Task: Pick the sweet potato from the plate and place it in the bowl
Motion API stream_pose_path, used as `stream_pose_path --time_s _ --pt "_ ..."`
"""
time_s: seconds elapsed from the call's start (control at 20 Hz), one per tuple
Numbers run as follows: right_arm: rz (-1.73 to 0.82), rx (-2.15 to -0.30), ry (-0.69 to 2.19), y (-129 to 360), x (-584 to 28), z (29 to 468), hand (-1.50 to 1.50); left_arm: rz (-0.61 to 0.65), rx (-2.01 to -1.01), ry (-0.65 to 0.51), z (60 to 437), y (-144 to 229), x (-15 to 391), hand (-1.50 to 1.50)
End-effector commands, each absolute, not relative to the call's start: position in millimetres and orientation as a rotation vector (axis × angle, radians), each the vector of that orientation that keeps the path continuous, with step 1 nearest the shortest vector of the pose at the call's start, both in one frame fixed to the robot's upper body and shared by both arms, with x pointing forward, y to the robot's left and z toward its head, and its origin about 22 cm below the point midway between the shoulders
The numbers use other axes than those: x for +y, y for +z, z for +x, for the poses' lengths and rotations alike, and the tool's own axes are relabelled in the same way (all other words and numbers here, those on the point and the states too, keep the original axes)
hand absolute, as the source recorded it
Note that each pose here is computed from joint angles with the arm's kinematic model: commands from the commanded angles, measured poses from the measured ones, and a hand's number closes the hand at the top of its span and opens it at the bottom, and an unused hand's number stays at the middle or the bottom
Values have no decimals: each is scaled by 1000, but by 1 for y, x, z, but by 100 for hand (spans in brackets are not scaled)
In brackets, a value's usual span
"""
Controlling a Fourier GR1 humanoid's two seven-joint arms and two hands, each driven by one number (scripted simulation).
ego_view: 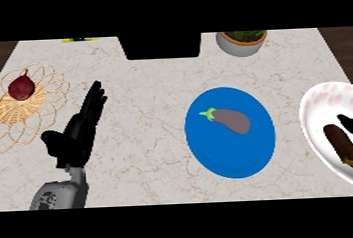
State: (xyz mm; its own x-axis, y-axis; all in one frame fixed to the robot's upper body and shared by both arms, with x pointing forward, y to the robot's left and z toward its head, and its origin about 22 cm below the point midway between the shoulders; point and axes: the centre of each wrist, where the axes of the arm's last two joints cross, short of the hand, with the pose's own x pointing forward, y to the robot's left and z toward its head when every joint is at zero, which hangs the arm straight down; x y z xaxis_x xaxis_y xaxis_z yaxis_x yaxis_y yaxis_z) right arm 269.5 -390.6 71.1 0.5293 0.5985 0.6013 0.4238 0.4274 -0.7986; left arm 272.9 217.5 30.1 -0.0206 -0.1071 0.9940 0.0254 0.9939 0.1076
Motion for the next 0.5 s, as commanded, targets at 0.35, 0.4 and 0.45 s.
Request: stream_pose_path --time_s 0.35,0.4,0.45 --pt "-1177 -1459 -99 85 -413 248 -150 71 -1587 -102 264 24 223 0" --pt "-1164 -1467 -107 90 -414 244 -150 76 -1579 -97 263 27 211 0" --pt "-1184 -1487 -140 111 -419 242 -150 85 -1595 -98 274 34 213 0"
